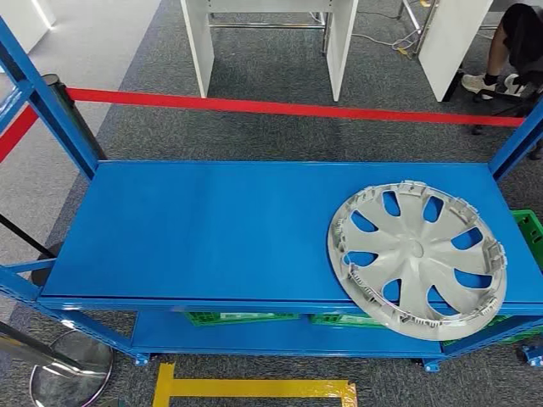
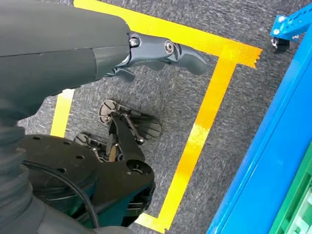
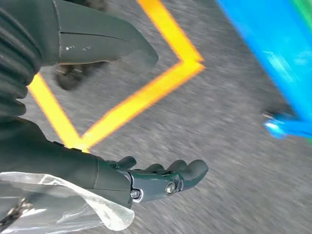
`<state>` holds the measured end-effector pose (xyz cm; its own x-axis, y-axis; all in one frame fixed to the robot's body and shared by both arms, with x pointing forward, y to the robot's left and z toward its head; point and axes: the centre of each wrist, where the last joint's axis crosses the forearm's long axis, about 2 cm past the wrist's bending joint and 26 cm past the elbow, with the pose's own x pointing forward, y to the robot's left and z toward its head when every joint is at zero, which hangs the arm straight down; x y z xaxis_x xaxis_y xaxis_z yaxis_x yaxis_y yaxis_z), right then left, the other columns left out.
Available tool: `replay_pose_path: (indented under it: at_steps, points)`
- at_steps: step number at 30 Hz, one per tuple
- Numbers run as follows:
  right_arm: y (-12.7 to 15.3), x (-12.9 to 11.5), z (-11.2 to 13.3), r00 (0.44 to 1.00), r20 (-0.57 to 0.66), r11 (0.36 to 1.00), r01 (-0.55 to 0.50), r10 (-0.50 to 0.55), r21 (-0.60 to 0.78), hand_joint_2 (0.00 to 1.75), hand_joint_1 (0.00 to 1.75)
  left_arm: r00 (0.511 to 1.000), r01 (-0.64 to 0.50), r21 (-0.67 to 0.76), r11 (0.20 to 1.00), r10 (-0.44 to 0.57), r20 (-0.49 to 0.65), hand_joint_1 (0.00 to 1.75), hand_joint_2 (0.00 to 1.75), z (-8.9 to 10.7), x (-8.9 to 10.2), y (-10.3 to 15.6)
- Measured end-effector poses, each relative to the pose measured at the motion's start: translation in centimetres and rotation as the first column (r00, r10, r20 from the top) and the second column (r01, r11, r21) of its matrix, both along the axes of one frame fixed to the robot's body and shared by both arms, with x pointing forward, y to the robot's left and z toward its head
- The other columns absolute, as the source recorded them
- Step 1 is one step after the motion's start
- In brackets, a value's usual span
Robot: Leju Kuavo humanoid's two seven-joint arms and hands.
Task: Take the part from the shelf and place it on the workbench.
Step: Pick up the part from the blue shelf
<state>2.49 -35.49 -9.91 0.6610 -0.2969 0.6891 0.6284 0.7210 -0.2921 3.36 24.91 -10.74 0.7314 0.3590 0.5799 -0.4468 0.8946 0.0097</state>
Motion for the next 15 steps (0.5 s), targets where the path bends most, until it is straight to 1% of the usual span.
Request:
replay_pose_path:
  at_steps: [2, 8, 12, 15]
  points:
    - [-0.2, 0.3, 0.2, 1.0, 0.019, 0.999, 0.005, -0.005, -0.031, 1.75, 0.0, 1.0, 0.0, 0.004, 1.0, 0.0, -0.003, 0.0, 1.75, 0.0, 0.0, -0.1]
    - [-1.6, 1.5, 1.9, 0.992, 0.122, 0.974, 0.045, -0.018, -0.224, 1.75, 0.0, 1.0, -0.001, 0.026, 1.0, 0.002, -0.021, 0.0, 1.75, 0.1, 0.1, -0.7]
    - [-2.6, 1.9, 3.4, 0.984, 0.176, 0.933, 0.07, -0.008, -0.352, 1.75, 0.0, 0.999, 0.005, 0.037, 0.999, -0.003, -0.033, 0.0, 1.75, 0.1, 0.2, -1.0]
    - [-3.4, 2.3, 4.7, 0.977, 0.211, 0.89, 0.076, 0.024, -0.449, 1.75, 0.0, 0.999, 0.014, 0.045, 0.999, -0.012, -0.042, 0.0, 1.75, 0.1, 0.2, -1.2]
